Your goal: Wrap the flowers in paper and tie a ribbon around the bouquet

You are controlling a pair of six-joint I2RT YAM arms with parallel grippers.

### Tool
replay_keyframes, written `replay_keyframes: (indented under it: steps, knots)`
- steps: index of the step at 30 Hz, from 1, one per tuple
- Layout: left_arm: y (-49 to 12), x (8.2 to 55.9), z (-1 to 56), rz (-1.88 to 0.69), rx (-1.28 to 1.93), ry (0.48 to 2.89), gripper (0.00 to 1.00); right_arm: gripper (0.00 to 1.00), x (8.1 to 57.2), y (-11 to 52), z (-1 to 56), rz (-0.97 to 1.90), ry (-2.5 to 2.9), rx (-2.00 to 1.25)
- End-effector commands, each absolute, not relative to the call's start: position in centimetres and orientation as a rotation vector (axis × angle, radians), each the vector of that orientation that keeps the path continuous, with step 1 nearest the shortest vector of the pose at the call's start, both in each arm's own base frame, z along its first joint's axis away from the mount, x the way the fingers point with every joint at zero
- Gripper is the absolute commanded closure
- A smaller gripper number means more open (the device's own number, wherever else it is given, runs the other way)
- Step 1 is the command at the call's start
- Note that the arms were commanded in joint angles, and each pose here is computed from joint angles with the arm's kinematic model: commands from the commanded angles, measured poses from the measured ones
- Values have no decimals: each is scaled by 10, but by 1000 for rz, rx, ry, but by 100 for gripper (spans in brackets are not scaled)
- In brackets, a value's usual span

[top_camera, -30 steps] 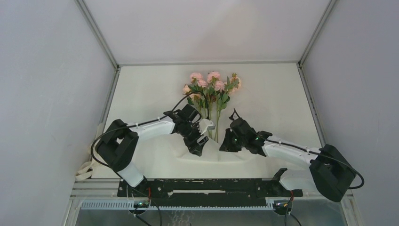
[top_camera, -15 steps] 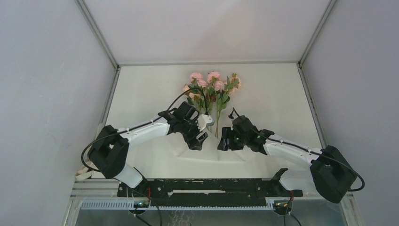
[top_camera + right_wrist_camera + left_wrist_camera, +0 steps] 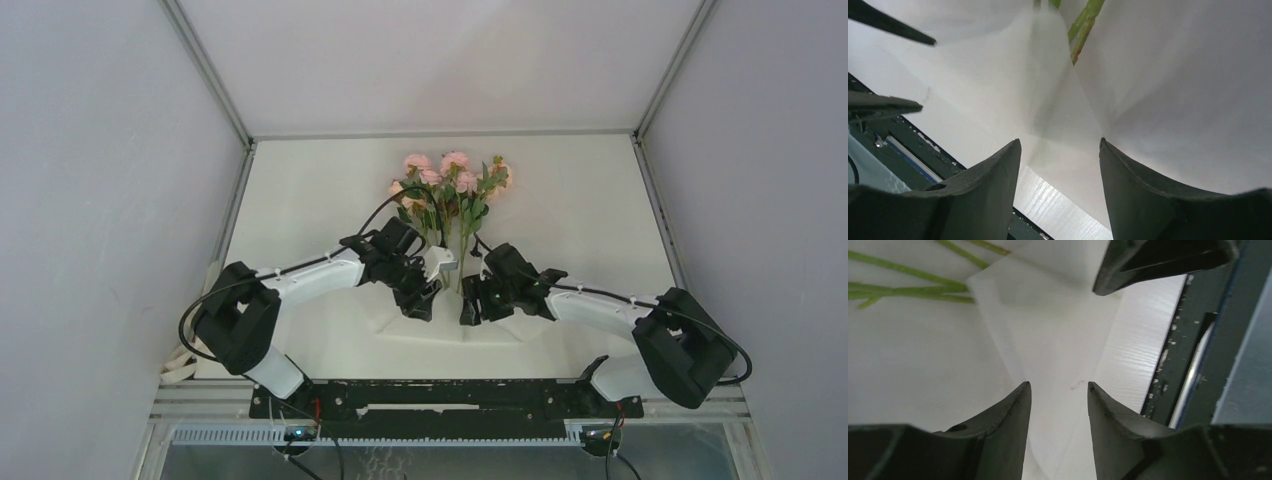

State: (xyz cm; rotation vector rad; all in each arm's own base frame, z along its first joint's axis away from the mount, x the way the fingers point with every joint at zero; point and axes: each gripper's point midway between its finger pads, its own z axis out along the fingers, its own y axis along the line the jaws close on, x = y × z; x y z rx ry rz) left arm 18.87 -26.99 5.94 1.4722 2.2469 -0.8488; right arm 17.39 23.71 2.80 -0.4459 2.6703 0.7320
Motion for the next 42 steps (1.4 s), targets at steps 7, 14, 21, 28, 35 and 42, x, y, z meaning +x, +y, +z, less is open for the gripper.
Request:
replay_keyframes:
  steps: [7,14,21,28,35,42]
  knots:
    - [-274,186,62,-944,1454,2245,43,33,208,251,89,881,2435,-401]
    - [-267,211,50,-758,1402,2274,45,32,226,242,67,844,2507,-360]
    - [-276,211,42,-812,1437,2296,55,37,235,240,61,848,2526,-273]
    - [-296,193,57,-986,1513,2145,100,48,257,218,49,826,2562,13]
    - [-308,221,71,-893,1457,2128,100,53,258,213,27,823,2631,87]
    - [-306,263,54,-680,1363,2238,100,53,257,197,45,726,2593,120]
